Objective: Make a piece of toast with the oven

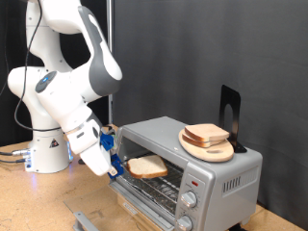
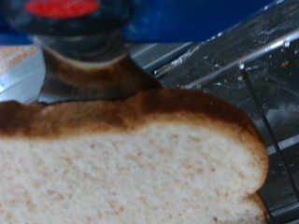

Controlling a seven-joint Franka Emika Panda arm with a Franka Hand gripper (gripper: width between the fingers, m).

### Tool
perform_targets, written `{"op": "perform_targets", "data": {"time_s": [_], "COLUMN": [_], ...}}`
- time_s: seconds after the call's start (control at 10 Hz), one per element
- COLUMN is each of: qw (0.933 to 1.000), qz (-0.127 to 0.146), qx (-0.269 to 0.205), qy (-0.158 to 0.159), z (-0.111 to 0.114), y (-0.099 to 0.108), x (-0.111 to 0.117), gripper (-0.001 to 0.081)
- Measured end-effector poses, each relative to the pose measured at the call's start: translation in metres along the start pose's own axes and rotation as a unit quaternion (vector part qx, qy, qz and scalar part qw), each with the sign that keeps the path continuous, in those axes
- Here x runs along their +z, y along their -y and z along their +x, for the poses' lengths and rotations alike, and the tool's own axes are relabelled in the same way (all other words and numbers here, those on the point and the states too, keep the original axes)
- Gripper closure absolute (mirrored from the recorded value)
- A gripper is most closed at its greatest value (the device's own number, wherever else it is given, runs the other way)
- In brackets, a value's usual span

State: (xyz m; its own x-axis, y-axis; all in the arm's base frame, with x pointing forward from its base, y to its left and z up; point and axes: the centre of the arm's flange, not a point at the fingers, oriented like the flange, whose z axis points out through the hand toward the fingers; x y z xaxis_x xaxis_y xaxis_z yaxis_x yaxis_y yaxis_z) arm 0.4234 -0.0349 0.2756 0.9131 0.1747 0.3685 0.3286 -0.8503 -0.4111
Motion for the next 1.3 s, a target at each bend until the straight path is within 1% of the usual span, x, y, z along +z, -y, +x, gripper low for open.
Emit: {"op": "perform_targets", "data": {"time_s": [0.4,0.5,0.7,0.8,1.0,1.1,1.3], "qw": [0.9999,0.9998,0.9987,0.9983,0.9982,0.998,0.9957], "qz": [-0.007,-0.009,-0.007,-0.007,-0.011,-0.018,-0.037], "qx": [-0.003,-0.006,-0.021,-0.024,-0.026,-0.03,-0.064], "qy": [-0.007,-0.016,-0.045,-0.052,-0.054,-0.052,-0.056], "z": [0.0039,0.0048,0.0056,0.0061,0.0071,0.0071,0.0061], "y": [0.0072,0.0084,0.0095,0.0097,0.0098,0.0087,0.0058], "x": [0.0026,0.003,0.0034,0.0033,0.0028,0.0023,0.0024], "gripper": [0.0443,0.0443,0.0443,0.0443,0.0443,0.0443,0.0443]}}
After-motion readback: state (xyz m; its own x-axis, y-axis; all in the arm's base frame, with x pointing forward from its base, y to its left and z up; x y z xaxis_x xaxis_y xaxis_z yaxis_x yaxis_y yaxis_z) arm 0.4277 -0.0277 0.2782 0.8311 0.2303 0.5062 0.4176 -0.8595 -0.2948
